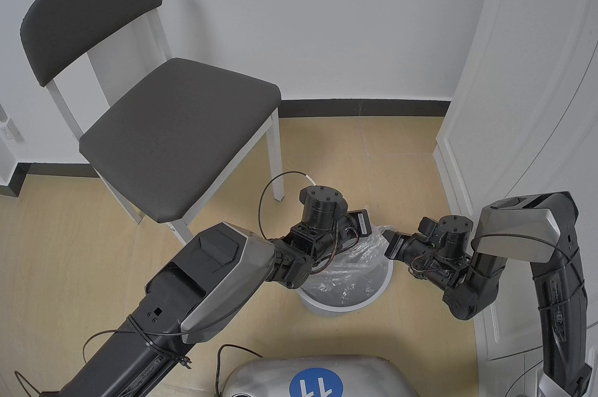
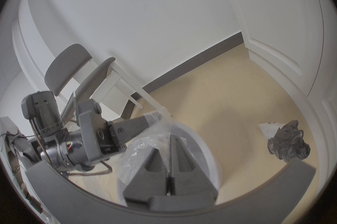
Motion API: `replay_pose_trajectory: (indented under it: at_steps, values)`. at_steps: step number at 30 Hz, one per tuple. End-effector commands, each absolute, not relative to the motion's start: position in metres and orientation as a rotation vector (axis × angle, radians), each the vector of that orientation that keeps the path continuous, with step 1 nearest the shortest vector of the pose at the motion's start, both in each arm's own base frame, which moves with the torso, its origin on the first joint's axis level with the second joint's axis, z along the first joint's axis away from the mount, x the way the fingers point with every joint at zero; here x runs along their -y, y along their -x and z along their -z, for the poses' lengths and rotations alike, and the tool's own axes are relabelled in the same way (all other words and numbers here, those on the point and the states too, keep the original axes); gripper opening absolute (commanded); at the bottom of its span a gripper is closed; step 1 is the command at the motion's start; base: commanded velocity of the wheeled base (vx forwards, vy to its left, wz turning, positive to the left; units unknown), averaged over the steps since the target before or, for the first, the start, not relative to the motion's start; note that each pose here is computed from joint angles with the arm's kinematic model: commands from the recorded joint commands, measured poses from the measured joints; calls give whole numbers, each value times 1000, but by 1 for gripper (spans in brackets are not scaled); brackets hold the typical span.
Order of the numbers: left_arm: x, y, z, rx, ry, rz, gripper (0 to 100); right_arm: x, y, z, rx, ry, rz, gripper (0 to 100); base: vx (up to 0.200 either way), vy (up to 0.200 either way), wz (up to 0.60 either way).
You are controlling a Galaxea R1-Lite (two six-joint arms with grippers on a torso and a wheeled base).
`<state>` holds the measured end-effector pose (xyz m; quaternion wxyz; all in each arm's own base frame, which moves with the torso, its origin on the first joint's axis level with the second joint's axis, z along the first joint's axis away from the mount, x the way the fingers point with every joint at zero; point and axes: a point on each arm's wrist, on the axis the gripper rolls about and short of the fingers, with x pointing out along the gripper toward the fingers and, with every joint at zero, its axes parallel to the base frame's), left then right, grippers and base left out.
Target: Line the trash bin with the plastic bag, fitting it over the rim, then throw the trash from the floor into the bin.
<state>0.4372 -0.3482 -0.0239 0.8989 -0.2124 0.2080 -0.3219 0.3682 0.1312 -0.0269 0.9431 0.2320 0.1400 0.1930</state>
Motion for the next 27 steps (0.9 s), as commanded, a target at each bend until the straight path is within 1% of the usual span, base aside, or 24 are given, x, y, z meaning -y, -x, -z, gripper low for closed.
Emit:
replay_pose_trajectory:
  at_steps: [1,5,8,13,21,25,27]
  values:
    - [345,-440,22,-416,446,637,0,-133,-366,37,-300,-466,-397,0,0,0,0]
    - [343,-441,21,-391,444,572,0,-132,-366,39,-308,-464,-393,0,0,0,0]
    - [342,-442,21,-392,450,567,0,-129,-366,44,-317,-461,-386,0,0,0,0]
    - [338,-446,19,-368,458,561,0,-116,-372,59,-321,-376,-356,0,0,0,0]
    - [324,-457,11,-316,482,550,0,-98,-380,53,-282,-353,-319,0,0,0,0]
    - [319,-460,-6,-275,497,545,0,-100,-379,48,-272,-354,-325,0,0,0,0]
    - [316,-454,-9,-292,488,542,0,-100,-379,43,-265,-354,-329,0,0,0,0]
